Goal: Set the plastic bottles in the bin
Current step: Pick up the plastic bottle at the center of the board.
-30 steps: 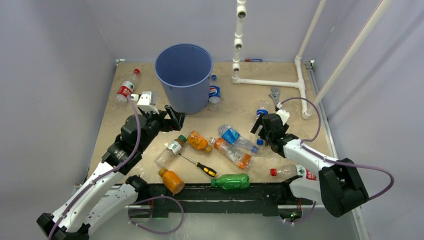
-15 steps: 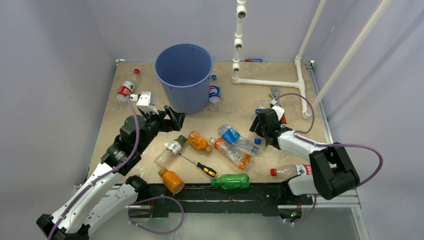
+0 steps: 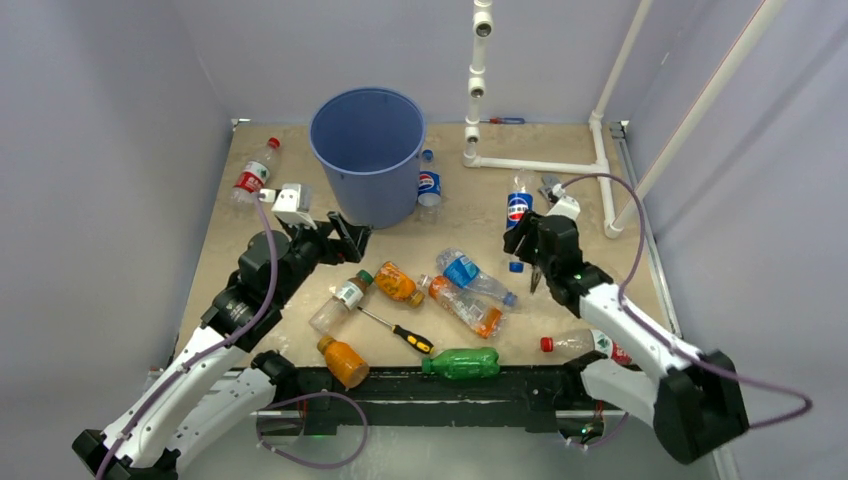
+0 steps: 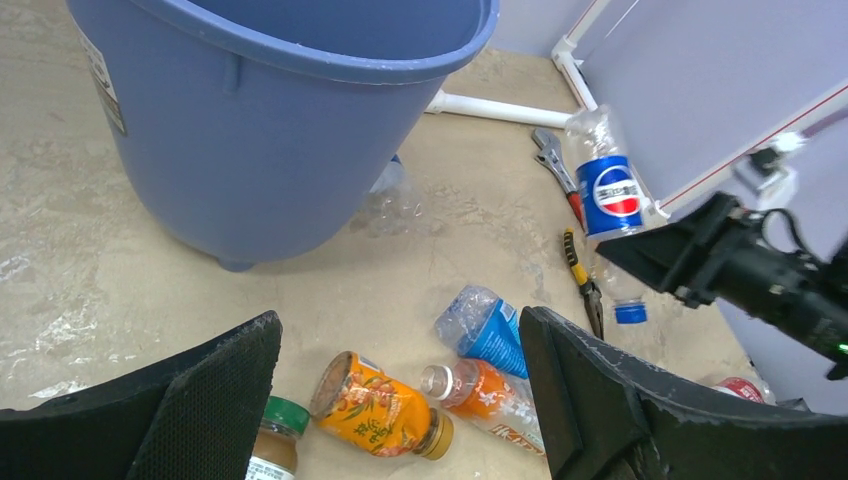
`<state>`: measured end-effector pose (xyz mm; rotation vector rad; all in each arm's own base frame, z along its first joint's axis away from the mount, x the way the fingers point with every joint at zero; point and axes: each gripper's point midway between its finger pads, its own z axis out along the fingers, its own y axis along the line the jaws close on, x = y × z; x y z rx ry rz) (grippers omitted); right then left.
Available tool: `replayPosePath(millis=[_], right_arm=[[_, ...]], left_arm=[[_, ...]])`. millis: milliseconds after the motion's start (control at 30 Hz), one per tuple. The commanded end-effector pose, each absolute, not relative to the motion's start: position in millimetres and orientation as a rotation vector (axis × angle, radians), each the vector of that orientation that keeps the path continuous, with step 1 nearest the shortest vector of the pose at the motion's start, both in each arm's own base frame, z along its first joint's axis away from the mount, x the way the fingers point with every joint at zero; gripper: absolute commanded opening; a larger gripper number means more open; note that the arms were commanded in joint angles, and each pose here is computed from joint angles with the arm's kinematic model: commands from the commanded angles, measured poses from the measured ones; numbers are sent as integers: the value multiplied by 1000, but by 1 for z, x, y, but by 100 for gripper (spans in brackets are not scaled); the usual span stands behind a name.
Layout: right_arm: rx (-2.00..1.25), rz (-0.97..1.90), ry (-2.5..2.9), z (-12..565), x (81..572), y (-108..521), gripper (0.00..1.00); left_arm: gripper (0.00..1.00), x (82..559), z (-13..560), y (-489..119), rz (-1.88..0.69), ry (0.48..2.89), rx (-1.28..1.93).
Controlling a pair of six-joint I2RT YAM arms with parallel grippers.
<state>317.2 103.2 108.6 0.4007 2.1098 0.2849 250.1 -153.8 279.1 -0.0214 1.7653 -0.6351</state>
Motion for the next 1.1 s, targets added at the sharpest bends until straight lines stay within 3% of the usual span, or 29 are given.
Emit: replayPosePath(millis=[0,167,333,567,933,1067], right_arm=[[109,548,1944,173,298,140,38],[-382,982,1689,235,226,215,38],[-586,1194,1483,270,170,258,38],[-678,1230,1453,270,151,288,33],[-735,1260,1397,275,132,313,28],[-736,1254,1394,274,131,315,27]], left_arm=[[88,246,299,-165,-722,1708,2],[94,228,323,-196,-920,1597,163],[99,196,355,-221,-1139,1415,331],[99,172,363,-226,-1221,1306,434],[99,168,351,-241,-1288,1341,519],[90,163,351,-245,-1315,1328,559]])
